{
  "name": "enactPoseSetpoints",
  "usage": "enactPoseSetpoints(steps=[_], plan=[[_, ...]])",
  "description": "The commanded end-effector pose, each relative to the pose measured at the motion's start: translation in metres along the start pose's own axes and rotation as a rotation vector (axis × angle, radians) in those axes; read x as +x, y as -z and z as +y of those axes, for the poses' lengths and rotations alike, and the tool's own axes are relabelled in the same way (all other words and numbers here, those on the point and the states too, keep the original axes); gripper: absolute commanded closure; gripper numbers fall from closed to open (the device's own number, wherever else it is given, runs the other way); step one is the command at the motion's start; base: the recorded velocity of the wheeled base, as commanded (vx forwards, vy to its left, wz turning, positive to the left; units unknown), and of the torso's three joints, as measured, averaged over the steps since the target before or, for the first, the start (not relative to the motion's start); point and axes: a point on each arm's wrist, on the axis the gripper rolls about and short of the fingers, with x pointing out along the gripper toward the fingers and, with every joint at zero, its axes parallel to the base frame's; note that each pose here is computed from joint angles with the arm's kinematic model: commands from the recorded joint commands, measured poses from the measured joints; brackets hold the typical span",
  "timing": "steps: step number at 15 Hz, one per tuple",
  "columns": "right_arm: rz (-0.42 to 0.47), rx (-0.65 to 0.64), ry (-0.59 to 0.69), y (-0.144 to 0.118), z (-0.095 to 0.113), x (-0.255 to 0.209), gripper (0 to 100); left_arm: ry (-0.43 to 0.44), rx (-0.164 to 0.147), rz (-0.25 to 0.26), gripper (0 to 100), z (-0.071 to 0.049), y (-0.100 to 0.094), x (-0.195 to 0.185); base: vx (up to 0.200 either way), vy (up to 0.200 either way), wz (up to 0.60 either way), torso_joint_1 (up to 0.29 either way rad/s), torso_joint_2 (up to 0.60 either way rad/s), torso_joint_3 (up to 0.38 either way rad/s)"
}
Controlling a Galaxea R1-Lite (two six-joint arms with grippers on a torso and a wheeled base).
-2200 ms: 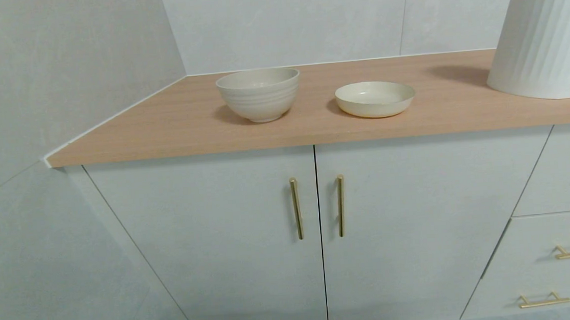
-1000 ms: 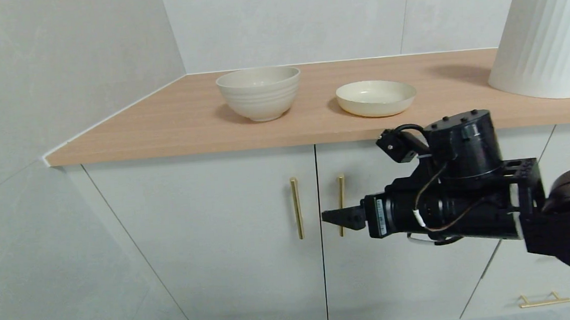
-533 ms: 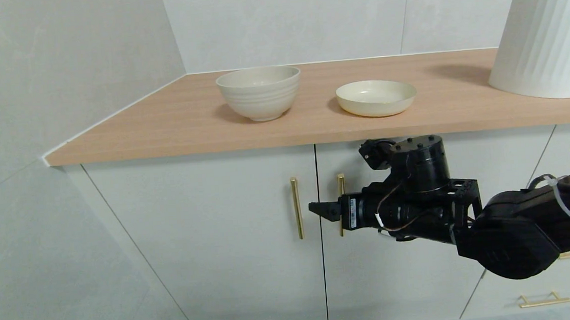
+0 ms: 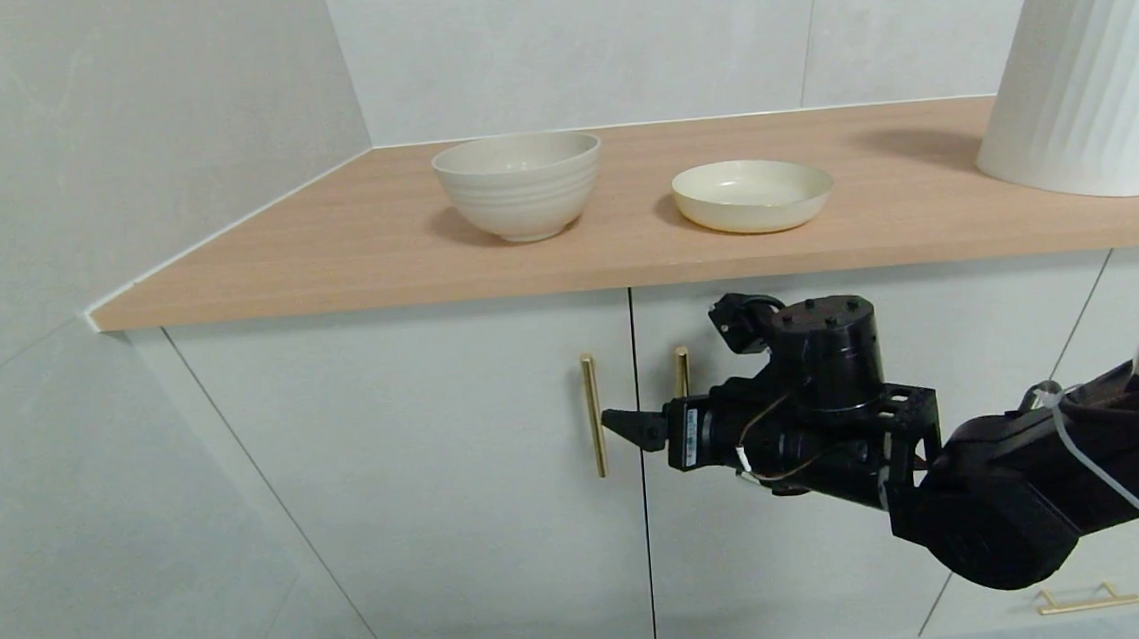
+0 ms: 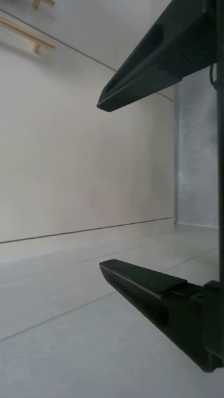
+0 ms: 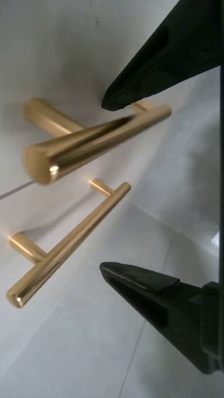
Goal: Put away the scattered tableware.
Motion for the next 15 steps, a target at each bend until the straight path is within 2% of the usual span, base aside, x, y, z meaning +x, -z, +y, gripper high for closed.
enactPoseSetpoints(steps=[1,9,13,15], plan=[[0.012,0.008,-0.013,0.005,0.0,-0.001,0,-0.001,0.0,0.0,0,0.0,0.0,0.0,0.0,0.0,0.0,0.0,0.0,0.0],[-0.017,-0.002,-0.123,0.009,0.009,-0.014,0,-0.003,0.0,0.0,0,0.0,0.0,0.0,0.0,0.0,0.0,0.0,0.0,0.0],[0.016,-0.005,-0.187,0.012,0.015,-0.029,0,-0.001,0.006,0.0,0,0.0,0.0,0.0,0.0,0.0,0.0,0.0,0.0,0.0],[0.066,0.007,-0.279,0.014,0.018,-0.054,0,0.002,0.011,0.0,0,0.0,0.0,0.0,0.0,0.0,0.0,0.0,0.0,0.0]])
